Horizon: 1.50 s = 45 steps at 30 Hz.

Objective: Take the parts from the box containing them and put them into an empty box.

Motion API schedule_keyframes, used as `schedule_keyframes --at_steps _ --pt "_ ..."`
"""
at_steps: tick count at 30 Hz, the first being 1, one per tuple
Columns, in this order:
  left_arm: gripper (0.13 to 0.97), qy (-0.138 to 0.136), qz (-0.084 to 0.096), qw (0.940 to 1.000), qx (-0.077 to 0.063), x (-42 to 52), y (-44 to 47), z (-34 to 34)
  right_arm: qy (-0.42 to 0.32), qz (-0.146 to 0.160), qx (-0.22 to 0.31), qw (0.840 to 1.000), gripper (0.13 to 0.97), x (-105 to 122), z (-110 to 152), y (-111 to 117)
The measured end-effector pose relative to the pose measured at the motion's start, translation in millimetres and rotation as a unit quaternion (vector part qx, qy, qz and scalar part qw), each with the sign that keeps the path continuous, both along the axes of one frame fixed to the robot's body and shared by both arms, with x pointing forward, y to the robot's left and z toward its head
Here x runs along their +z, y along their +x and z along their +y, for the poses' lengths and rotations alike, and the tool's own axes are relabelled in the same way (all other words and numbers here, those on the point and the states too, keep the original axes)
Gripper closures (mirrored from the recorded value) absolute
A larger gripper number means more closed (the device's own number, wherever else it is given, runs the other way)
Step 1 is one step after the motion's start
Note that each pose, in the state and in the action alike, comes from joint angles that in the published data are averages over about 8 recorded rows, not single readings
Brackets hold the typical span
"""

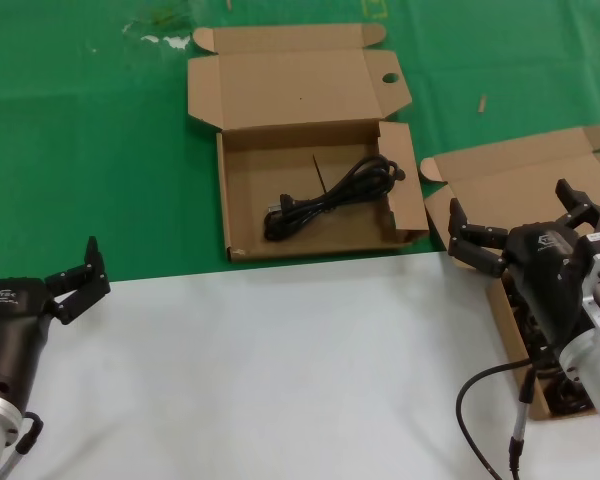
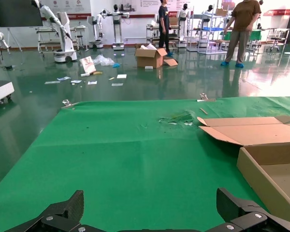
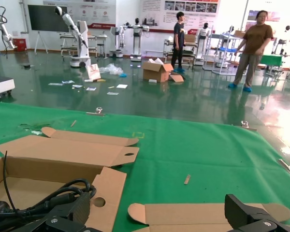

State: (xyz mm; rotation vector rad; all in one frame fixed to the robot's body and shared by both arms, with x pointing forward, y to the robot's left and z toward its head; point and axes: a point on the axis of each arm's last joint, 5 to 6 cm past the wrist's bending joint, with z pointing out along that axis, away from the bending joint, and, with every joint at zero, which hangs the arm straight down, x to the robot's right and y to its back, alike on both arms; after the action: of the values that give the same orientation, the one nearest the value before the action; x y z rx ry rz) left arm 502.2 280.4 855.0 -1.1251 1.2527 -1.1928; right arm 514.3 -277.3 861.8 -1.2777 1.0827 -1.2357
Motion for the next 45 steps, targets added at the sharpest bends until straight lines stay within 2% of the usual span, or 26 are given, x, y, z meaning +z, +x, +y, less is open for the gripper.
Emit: schedule_keyframes --at_steps 45 --pt "0.132 0.000 0.000 1.0000 0.000 0.0 0.0 0.0 0.000 0.000 0.000 1.000 0.130 0.0 0.0 0.0"
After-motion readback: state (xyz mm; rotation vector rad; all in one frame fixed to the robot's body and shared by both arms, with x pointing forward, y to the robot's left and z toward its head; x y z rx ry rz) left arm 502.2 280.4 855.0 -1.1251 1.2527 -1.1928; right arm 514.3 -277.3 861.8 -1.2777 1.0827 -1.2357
